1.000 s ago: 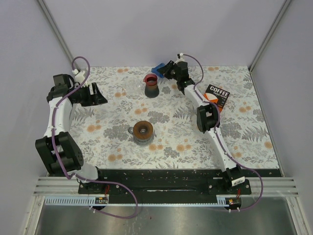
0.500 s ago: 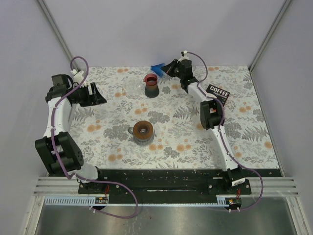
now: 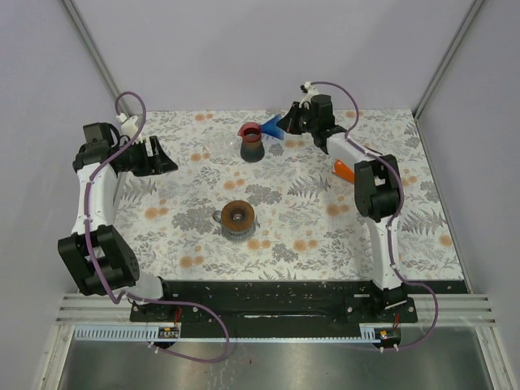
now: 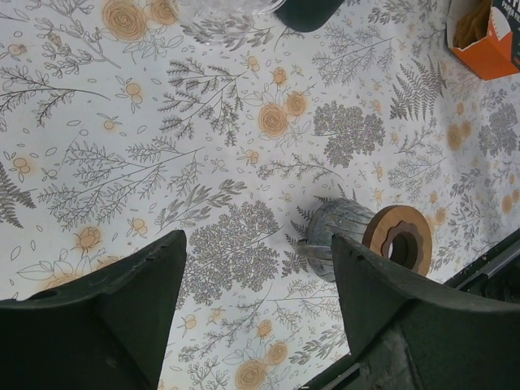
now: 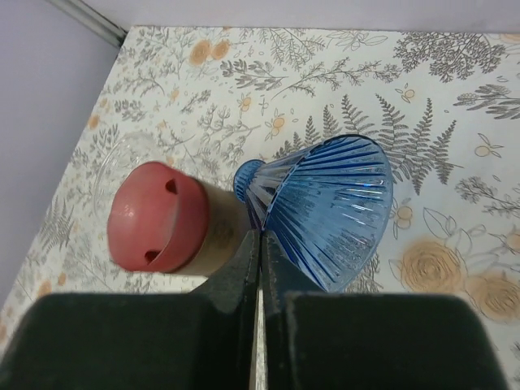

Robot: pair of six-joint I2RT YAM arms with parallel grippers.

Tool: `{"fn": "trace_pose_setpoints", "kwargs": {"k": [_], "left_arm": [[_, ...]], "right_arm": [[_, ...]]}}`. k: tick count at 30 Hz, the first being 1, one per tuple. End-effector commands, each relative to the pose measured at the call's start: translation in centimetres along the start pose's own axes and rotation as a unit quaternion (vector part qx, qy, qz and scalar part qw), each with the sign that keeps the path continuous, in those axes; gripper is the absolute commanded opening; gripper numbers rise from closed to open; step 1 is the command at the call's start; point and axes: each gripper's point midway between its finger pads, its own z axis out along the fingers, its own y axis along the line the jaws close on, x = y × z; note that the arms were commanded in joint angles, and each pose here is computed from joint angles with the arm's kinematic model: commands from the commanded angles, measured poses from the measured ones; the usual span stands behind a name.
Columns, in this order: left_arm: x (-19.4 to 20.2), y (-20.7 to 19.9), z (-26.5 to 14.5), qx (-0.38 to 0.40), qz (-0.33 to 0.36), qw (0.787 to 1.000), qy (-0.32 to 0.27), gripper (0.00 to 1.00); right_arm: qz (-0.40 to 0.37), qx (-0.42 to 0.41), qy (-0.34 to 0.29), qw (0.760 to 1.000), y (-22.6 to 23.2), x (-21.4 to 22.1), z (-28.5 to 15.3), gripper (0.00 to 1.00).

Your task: Place the coffee filter in the dripper

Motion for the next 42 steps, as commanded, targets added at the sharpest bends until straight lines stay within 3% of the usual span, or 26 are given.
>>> {"fn": "trace_pose_setpoints", "kwargs": {"k": [1,6,12,22,28,32,42], "left_arm": [[-2.3,-2.3,-1.8,0.026,0.037,0.998,-0.041,0.76],[-2.4,-3.5,-2.3,0.047,0.037,0.997,-0.047,0.74],[-4.2,-6.0,-3.3,0.052,0.075,0.994,-0.063,0.73],[-7.5,-15.4,-4.3,0.096,0.165,0.979,-0.069,0.76],[-9.6,-21.7,-6.4,0.123,0.184,0.967,-0.124,0.94],[-9.9,-24.4,-6.7,0.133,0.197,0.961,-0.143,0.96],[-6.6,-21.8,-1.1,0.052,0.235,0.968,-0.065,0.89]], "right_arm": [[-0.126,-0.030,-0.061,0.990,5.4,-6.4,-5.0,0.00],[-0.184,-0.038,-0.038,0.982,7.2,-6.0,-8.2,0.00],[-0.324,0.001,-0.036,0.946,10.7,-7.8,-14.2,0.00],[-0.542,-0.012,-0.018,0.840,20.6,-5.2,-20.8,0.00],[-0.640,-0.013,-0.003,0.768,26.0,-1.7,-22.3,0.00],[-0.683,-0.005,0.017,0.730,27.7,0.6,-22.2,0.00],[-0.725,-0.029,0.028,0.688,30.9,4.1,-21.3,0.00]]}}
